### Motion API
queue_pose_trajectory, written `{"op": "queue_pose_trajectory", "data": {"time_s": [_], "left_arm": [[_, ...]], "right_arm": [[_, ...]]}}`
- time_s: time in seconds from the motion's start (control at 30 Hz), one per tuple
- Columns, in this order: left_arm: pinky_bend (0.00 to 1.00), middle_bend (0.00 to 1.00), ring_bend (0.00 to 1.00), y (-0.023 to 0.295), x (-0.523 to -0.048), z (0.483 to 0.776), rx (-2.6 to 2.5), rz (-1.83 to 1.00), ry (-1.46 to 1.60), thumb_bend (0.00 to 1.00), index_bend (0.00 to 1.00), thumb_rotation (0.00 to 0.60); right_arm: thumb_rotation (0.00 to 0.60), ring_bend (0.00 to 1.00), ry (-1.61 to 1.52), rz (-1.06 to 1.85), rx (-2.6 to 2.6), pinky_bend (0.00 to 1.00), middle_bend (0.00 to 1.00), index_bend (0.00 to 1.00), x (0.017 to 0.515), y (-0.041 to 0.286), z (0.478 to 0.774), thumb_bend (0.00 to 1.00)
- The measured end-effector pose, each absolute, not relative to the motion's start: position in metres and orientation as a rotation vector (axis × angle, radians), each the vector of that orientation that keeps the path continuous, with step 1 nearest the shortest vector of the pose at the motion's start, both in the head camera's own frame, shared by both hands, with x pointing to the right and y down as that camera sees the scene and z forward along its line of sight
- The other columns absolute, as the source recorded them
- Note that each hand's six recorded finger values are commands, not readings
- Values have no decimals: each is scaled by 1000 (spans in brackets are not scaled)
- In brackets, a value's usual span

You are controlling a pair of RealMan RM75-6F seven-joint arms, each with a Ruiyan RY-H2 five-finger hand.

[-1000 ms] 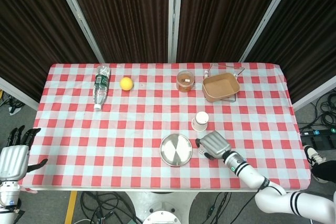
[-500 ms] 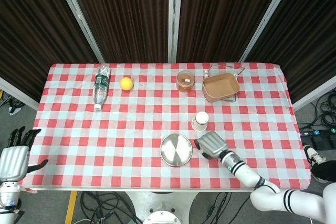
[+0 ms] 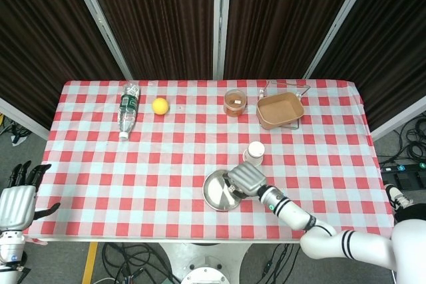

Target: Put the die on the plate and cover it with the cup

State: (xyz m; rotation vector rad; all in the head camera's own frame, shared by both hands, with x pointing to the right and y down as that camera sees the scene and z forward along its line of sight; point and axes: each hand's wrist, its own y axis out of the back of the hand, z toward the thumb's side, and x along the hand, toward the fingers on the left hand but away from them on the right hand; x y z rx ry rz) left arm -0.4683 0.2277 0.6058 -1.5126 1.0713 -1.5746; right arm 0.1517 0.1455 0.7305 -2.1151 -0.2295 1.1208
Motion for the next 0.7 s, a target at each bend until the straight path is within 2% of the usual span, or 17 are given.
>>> {"op": "queue_pose_trajectory", "data": {"time_s": [0.13,0.2,0.3,0.33,0.47,0.5,0.6,0.7], "left_arm": [[26,159,21,228,-469,605,-1509,-1581,1073,76,163,600],[27,159,21,228,-470,604,-1505,-1582,1073,76,163,600],[27,160,21,228,-470,604,-1498,-1586,1068,76,163,600],[26,159,21,227,-470,604,-1497,-1586,1067,76,163,600],[27,159,21,225,-468,603,-1496,-1573,1067,77,163,600],[27,159,21,225,-468,603,-1495,-1570,1067,76,163,600],[26,159,21,225,-468,603,-1497,-1572,1067,76,163,600],[26,159,21,225,-468,605,-1496,-1576,1060,76,163,600]], "right_arm": [[600,869,-185,1109,-2102,858,976,312,135,146,740,260],[600,836,-177,1107,-2094,779,950,153,133,146,740,193],[600,753,-203,1099,-2104,660,851,24,133,146,733,124],[600,691,-225,1093,-2111,613,781,4,134,145,728,115],[600,331,-356,1069,-2114,407,438,6,147,134,706,106],[600,262,-399,1063,-2112,360,383,21,151,130,700,106],[600,140,-571,1046,-2104,263,291,63,173,114,681,105],[600,30,-740,1047,-2120,102,194,72,199,99,668,105]]}}
